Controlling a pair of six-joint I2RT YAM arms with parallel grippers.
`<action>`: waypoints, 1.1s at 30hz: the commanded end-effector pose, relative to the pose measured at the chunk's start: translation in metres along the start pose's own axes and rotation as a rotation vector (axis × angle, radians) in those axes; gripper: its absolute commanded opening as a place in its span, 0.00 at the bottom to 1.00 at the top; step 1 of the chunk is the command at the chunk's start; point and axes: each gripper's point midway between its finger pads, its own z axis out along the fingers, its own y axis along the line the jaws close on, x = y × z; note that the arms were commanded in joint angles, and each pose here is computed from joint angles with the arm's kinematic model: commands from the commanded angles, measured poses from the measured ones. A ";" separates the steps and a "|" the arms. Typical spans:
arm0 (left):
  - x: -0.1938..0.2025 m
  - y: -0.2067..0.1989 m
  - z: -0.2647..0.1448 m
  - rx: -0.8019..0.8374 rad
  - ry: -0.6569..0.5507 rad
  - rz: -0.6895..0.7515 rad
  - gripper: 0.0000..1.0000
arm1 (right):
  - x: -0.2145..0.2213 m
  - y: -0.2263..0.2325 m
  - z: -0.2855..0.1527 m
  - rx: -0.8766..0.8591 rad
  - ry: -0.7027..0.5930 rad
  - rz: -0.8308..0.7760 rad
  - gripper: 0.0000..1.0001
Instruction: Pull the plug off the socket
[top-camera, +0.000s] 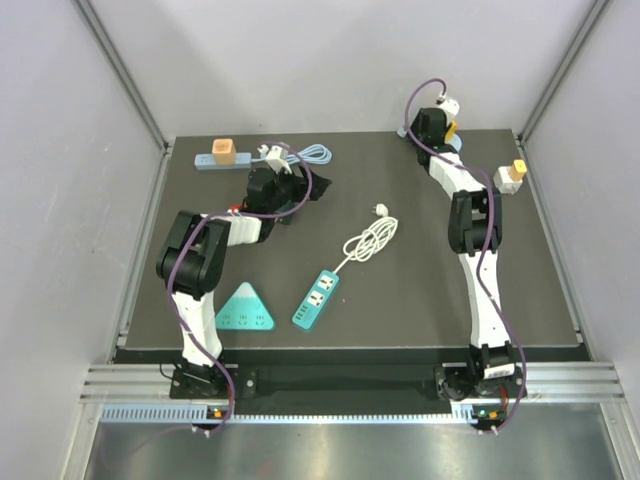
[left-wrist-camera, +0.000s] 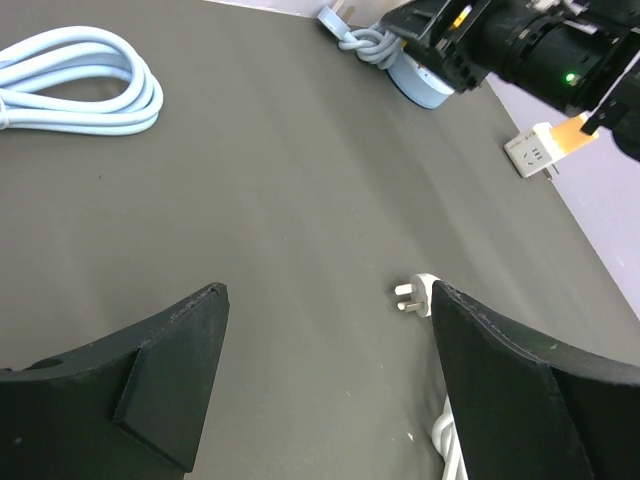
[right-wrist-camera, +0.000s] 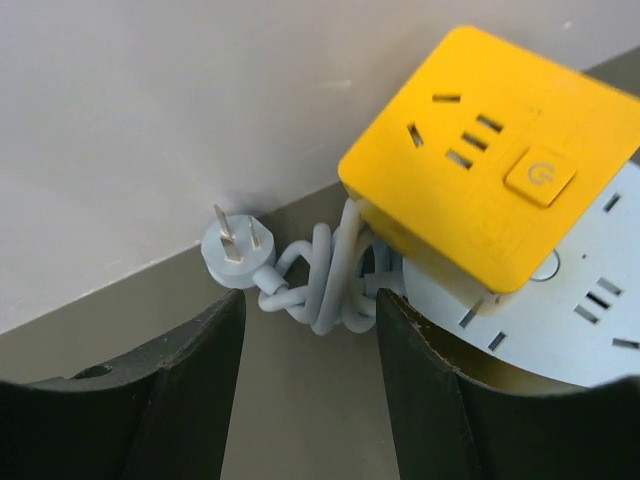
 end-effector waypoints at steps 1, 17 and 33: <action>-0.025 -0.018 0.005 0.062 -0.065 0.034 0.86 | -0.014 0.003 0.001 -0.014 -0.013 0.088 0.55; -0.022 -0.021 0.008 0.086 -0.050 0.019 0.86 | -0.026 -0.013 0.003 -0.075 0.003 0.167 0.00; 0.005 -0.064 0.030 0.202 0.072 0.053 0.85 | 0.035 -0.059 -0.225 -0.030 0.246 -0.082 0.00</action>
